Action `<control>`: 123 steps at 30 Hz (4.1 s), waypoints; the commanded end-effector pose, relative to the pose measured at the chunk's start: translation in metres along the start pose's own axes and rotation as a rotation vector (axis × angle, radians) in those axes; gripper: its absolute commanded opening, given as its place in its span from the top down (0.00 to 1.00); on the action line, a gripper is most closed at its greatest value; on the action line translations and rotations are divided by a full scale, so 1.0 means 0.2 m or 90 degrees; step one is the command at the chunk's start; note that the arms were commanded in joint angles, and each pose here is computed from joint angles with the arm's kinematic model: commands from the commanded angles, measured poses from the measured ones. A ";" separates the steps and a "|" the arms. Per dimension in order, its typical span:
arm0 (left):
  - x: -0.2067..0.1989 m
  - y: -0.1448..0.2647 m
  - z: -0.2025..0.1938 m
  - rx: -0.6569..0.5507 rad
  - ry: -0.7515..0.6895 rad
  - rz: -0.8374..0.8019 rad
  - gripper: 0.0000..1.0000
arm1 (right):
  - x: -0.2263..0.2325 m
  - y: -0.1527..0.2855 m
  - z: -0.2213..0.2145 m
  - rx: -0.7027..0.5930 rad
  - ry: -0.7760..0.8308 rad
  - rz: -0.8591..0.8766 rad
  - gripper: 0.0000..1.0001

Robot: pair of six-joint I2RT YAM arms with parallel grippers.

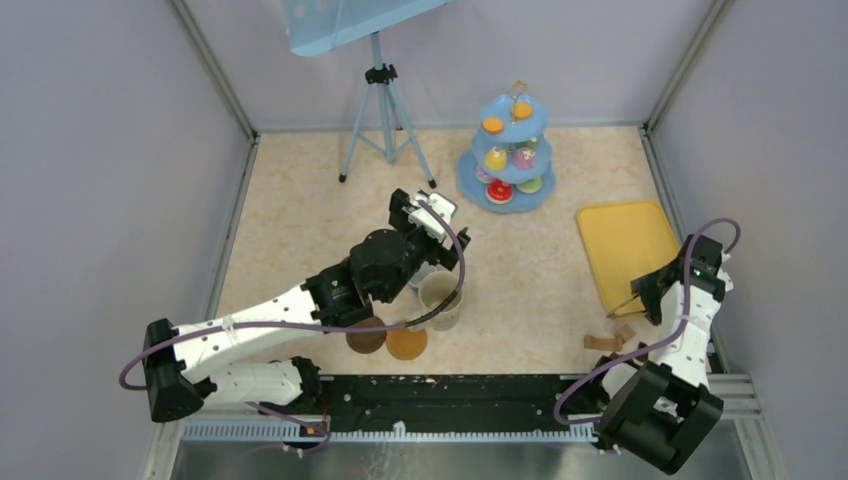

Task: Serve the afternoon tea

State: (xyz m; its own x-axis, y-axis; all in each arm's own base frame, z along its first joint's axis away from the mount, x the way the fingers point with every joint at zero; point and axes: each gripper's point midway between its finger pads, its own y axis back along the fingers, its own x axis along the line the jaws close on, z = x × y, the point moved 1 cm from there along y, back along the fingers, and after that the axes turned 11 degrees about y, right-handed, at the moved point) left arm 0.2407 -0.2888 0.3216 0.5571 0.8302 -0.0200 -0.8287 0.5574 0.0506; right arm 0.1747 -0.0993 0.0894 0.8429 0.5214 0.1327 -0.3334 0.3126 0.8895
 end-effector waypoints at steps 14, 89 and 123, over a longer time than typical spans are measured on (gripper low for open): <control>0.02 0.04 0.14 -0.050 0.016 0.005 0.01 | 0.09 0.00 -0.01 -0.003 0.077 -0.015 0.68; -0.02 0.03 0.11 -0.039 0.007 -0.007 0.01 | 0.01 0.15 0.13 -0.149 -0.083 0.006 0.41; -0.02 0.01 0.09 -0.031 -0.004 -0.001 0.01 | 0.46 -0.09 0.04 -0.022 0.268 0.103 0.53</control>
State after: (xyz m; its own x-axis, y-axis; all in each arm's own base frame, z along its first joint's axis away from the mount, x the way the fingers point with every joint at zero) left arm 0.2364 -0.2902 0.3235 0.5661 0.8243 0.0016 -0.8235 0.5655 0.0460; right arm 0.2214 -0.0624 0.0690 0.6450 0.7625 0.0506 -0.3463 0.2326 0.9088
